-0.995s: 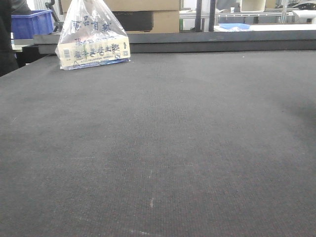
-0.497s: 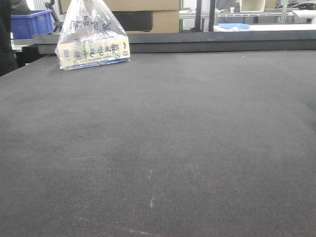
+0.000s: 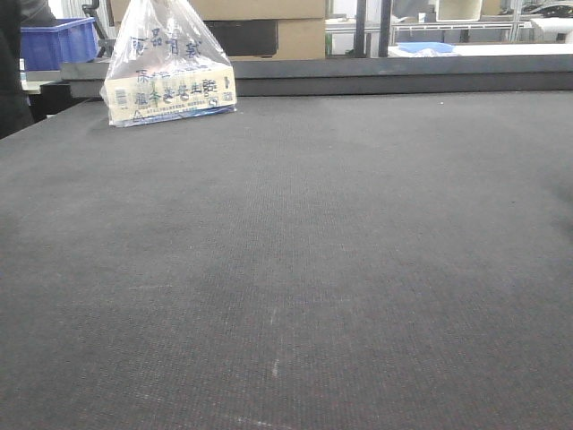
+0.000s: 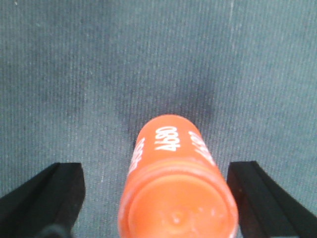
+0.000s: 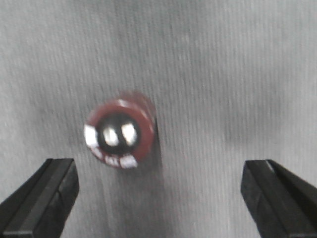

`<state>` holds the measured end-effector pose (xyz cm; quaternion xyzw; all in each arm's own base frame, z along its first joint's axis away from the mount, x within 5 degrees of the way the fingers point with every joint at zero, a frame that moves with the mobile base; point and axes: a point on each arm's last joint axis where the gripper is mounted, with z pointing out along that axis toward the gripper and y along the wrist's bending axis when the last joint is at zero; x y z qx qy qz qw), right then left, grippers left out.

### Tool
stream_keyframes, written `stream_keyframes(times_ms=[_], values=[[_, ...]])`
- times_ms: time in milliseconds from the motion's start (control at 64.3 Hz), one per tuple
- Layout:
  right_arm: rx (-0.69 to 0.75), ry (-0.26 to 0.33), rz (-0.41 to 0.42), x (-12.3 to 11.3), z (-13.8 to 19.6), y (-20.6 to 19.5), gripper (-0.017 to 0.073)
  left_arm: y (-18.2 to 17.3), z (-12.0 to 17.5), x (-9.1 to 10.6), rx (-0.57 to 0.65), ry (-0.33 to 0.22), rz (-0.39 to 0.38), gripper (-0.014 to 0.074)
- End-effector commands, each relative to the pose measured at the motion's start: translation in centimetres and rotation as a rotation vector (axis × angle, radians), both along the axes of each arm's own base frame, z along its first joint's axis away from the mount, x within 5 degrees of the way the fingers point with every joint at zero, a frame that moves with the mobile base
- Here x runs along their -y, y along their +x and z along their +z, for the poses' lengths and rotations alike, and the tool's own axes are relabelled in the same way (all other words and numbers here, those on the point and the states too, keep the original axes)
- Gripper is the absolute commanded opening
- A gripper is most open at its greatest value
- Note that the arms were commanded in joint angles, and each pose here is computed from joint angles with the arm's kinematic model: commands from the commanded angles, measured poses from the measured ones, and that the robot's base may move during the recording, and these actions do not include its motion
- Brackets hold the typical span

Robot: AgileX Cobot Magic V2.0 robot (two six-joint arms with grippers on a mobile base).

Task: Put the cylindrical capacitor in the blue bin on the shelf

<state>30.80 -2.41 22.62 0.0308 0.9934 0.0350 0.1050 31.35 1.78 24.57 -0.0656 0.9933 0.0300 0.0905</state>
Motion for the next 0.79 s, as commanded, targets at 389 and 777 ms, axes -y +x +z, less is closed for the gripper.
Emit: stream_keyframes(times_ms=[389, 777], values=[[0.084, -0.045, 0.051, -0.7, -1.4, 2.0, 0.0570, 0.1, 0.3, 0.1, 0.017, 0.002, 0.001, 0.0461], [0.080, -0.027, 0.038, -0.7, -2.0, 3.1, 0.0570, 0.1, 0.3, 0.2, 0.013, -0.002, 0.003, 0.0461]])
